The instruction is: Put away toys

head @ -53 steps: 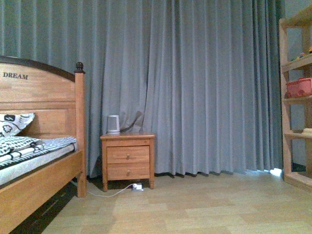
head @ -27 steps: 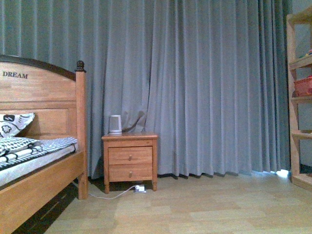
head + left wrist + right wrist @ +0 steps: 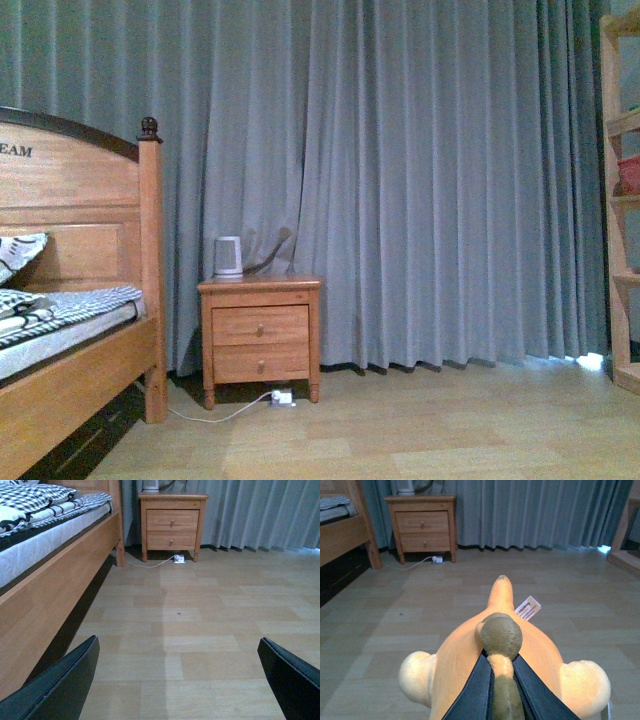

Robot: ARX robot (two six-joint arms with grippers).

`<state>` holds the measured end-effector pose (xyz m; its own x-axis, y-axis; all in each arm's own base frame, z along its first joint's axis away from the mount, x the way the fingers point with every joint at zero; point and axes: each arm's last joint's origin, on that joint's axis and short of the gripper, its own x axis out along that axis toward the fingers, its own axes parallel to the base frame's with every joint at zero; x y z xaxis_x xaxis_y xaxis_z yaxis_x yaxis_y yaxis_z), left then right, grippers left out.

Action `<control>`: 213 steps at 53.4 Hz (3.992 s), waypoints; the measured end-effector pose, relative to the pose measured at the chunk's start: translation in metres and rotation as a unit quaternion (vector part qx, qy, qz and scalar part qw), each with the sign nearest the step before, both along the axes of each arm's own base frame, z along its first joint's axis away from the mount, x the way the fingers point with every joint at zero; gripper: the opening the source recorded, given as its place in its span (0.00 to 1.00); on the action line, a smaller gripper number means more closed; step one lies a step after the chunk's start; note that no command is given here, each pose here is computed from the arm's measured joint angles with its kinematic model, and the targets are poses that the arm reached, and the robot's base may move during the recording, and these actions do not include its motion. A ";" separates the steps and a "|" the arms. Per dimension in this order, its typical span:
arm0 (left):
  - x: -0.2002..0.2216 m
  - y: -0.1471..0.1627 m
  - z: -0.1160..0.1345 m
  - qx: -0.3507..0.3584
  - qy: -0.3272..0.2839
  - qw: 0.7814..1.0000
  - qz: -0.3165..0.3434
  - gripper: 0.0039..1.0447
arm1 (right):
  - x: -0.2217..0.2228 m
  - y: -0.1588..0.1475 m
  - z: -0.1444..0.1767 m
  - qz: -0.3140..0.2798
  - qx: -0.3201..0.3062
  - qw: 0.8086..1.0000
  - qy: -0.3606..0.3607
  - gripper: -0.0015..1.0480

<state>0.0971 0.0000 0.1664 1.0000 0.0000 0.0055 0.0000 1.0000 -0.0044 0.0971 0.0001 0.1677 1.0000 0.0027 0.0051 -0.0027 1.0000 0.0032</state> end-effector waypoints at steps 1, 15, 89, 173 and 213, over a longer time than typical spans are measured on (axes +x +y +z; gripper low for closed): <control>0.000 0.000 0.000 0.000 0.000 1.000 0.000 0.94 | 0.000 0.000 0.000 -0.001 0.000 1.000 0.000 0.06; 0.000 0.000 0.000 0.000 0.000 1.000 0.000 0.94 | 0.000 0.000 0.000 -0.001 0.000 1.000 0.000 0.06; 0.000 0.000 0.000 0.000 0.000 1.000 0.000 0.94 | 0.000 0.000 0.000 -0.001 0.000 1.000 0.000 0.06; 0.000 0.000 0.000 0.000 0.000 1.000 0.000 0.94 | 0.000 0.000 0.000 -0.001 0.000 1.000 0.000 0.06; 0.000 0.000 0.000 0.000 0.001 1.000 0.000 0.94 | 0.000 0.000 0.000 -0.004 0.000 1.000 0.000 0.06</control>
<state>0.0972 0.0000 0.1663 1.0000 0.0000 0.0040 0.0000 1.0000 -0.0044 0.0971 -0.0001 0.1678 1.0000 -0.0057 0.0059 0.0057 1.0000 0.0033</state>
